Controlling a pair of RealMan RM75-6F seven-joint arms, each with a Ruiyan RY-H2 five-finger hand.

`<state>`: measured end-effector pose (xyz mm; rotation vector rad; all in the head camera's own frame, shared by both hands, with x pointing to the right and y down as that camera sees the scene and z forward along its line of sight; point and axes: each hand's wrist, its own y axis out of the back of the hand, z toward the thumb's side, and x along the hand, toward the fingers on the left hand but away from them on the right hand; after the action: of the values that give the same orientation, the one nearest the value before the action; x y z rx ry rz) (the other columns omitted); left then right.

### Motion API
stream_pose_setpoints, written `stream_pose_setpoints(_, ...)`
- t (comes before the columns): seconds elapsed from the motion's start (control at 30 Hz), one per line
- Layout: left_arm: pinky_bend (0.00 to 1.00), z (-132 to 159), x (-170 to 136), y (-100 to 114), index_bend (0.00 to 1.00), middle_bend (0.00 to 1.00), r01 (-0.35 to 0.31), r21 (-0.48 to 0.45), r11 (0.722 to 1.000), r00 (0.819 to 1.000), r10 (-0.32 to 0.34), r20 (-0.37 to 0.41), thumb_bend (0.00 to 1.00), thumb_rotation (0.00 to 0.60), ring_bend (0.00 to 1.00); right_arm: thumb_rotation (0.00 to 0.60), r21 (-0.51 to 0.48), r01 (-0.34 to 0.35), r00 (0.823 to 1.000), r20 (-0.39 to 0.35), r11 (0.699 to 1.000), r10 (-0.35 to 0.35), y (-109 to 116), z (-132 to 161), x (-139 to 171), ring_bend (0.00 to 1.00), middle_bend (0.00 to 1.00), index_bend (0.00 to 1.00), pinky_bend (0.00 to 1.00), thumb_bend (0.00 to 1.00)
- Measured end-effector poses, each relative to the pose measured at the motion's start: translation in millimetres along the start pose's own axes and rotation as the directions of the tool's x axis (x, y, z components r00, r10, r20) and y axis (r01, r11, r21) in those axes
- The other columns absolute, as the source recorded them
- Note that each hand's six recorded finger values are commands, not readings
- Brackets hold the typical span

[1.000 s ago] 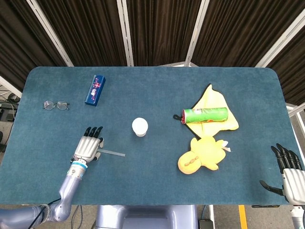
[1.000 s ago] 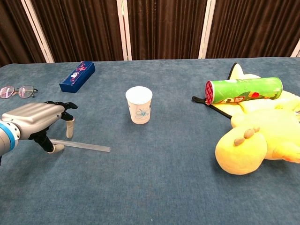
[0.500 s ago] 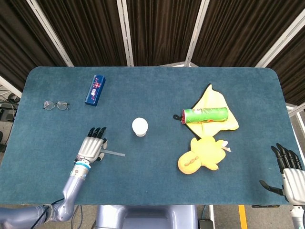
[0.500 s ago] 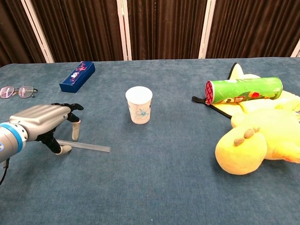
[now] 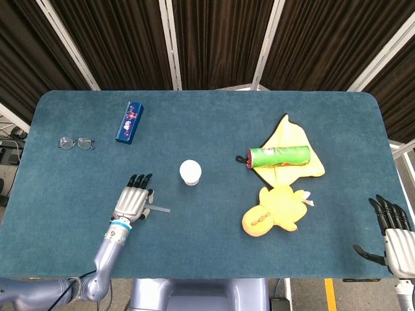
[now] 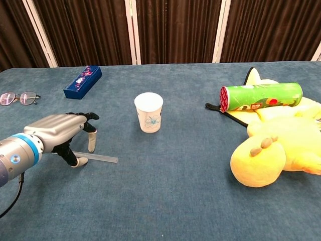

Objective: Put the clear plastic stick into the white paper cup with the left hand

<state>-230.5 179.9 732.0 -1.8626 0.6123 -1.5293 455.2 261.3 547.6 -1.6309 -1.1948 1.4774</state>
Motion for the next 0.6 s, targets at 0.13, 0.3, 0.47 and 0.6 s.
stream_pose_setpoints(0.13, 0.00, 6.1, 0.7, -0.7, 0.51, 0.00, -0.004, -0.002, 1.000, 1.000, 0.004, 0.006, 0.35, 0.600, 0.00, 0.600, -0.001, 0.000, 1.000, 0.000, 1.000, 0.000, 0.0, -0.1, 0.0, 0.00, 0.00, 0.00, 0.00, 0.08)
stream_pose_setpoints(0.3, 0.00, 14.1, 0.8, -1.8, 0.51, 0.00, -0.005, -0.008, 1.000, 1.000, 0.005, 0.016, 0.36, 0.600, 0.00, 0.600, -0.001, -0.001, 1.000, -0.001, 1.000, 0.001, 0.0, -0.2, 0.0, 0.00, 0.00, 0.00, 0.00, 0.08)
stream_pose_setpoints(0.47, 0.00, 17.7, 0.0, -3.3, 0.53, 0.00, -0.005, -0.015, 1.000, 1.000, 0.005, 0.018, 0.41, 0.600, 0.00, 0.600, -0.001, -0.001, 1.000, -0.001, 1.000, 0.001, 0.0, -0.3, 0.0, 0.00, 0.00, 0.00, 0.00, 0.08)
stream_pose_setpoints(0.6, 0.00, 18.7, -1.0, -2.3, 0.54, 0.00, -0.011, -0.024, 1.000, 1.000, 0.011, 0.020, 0.41, 0.600, 0.00, 0.600, -0.001, -0.001, 1.000, -0.001, 1.000, 0.001, 0.0, -0.2, 0.1, 0.00, 0.00, 0.00, 0.00, 0.07)
